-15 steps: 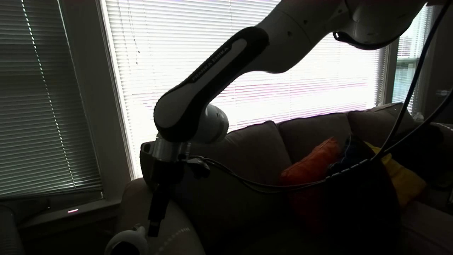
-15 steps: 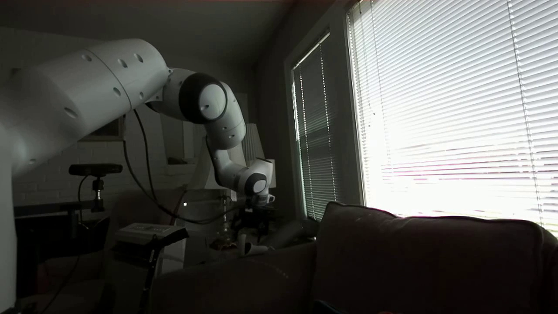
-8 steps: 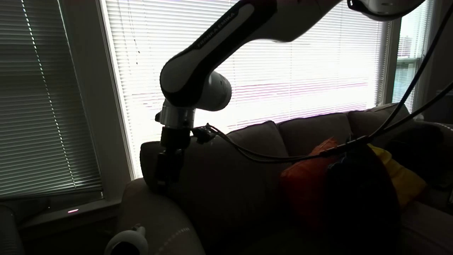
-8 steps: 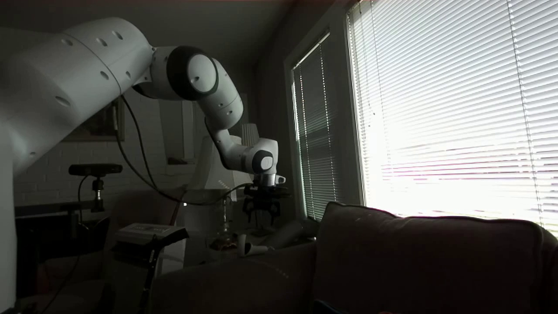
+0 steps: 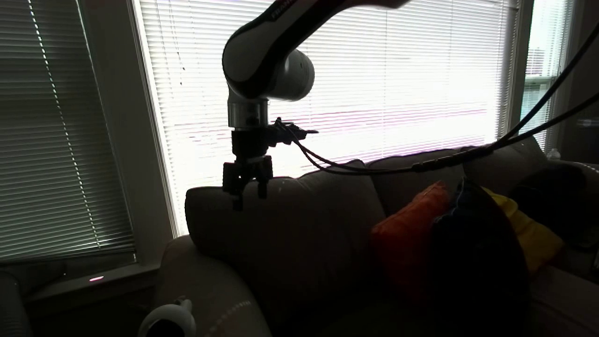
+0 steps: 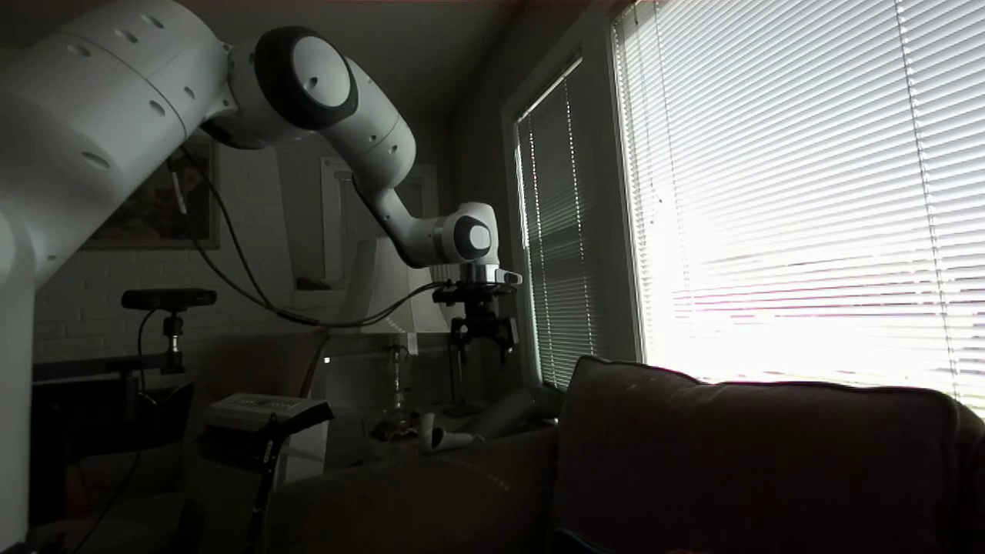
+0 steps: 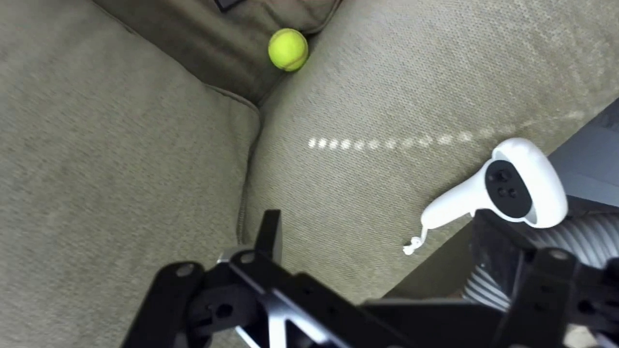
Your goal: Put the grey object on the left armrest
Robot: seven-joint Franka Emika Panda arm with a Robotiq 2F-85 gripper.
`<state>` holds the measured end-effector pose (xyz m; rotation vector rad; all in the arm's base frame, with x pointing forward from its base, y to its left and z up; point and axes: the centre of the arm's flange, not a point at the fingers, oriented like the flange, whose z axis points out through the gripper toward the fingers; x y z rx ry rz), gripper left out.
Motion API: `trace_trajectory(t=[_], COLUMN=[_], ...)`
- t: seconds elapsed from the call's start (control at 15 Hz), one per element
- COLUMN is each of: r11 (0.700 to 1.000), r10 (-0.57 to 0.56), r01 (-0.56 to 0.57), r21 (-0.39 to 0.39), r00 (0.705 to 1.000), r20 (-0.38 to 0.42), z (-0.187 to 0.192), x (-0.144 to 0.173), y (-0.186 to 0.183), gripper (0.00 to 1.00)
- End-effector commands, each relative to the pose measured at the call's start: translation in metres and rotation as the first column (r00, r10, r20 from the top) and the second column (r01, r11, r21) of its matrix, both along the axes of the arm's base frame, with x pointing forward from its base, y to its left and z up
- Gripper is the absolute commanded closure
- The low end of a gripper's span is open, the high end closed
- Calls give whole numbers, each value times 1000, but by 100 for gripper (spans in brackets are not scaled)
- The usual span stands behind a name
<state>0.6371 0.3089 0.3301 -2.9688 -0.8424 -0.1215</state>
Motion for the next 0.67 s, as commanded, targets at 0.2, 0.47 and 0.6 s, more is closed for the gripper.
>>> trace_trajectory(t=[0.2,0.47,0.6], r11=[990,990,990], r10=[-116,-112,-112], r01=[115,111,111], r21=[-85,-83,-83], r00=[993,994,994], r20=[-10,-11,-11], z=[6,6,6], x=[3,2,2], y=[-23,-21,-20], gripper=[0,0,0])
